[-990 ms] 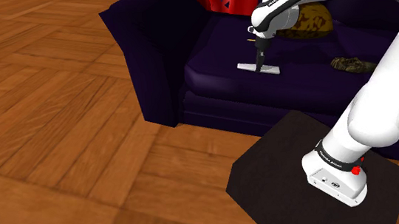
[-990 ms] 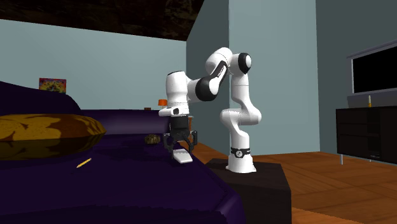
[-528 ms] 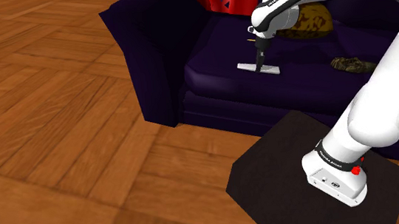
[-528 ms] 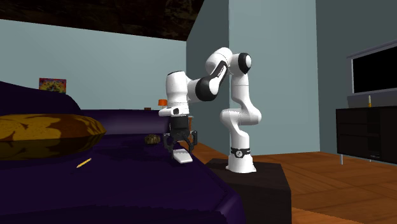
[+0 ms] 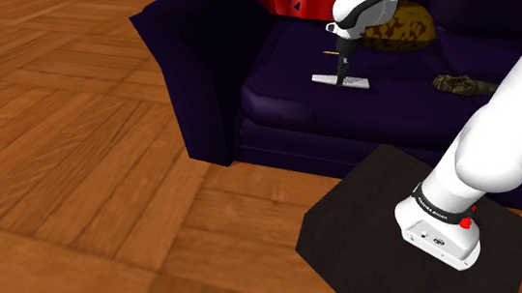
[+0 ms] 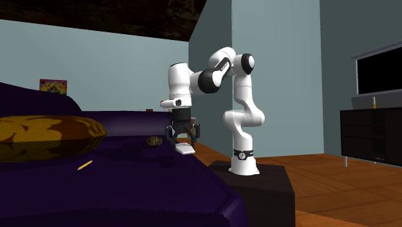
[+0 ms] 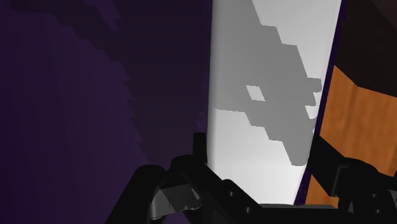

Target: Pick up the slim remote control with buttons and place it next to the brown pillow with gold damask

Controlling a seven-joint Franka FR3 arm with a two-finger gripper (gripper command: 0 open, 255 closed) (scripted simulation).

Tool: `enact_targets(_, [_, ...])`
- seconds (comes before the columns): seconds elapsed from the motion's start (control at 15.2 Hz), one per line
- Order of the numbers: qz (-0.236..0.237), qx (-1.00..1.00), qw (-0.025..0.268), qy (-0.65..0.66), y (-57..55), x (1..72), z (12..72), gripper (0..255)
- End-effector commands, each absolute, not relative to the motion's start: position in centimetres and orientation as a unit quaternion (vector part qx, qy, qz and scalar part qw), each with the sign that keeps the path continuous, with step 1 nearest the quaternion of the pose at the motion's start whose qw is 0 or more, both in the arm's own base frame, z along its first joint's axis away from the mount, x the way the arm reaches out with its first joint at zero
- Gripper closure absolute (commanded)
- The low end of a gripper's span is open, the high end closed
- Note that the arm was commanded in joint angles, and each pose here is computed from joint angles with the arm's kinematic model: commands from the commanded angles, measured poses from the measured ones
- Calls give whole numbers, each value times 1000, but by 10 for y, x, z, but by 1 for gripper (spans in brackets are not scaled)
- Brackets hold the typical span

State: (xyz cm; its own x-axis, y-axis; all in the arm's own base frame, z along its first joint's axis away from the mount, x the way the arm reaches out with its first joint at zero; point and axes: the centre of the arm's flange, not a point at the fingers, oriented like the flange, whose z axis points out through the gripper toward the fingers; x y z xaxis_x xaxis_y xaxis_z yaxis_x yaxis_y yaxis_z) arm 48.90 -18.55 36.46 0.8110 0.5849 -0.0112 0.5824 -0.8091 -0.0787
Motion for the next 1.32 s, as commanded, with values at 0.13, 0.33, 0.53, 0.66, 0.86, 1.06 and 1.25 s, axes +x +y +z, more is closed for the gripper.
enact_targets(0.13, [17,-951,36,-307,-186,489,385,255])
enact_targets(0.33, [17,-951,36,-307,-186,489,401,255])
enact_targets(0.53, [17,-951,36,-307,-186,489,417,255])
enact_targets(0.66, [17,-951,36,-307,-186,489,427,255])
enact_targets(0.86, [17,-951,36,-307,-186,489,443,255])
enact_targets(1.06, [17,-951,36,-307,-186,489,459,255])
enact_targets(1.25, [17,-951,36,-307,-186,489,475,255])
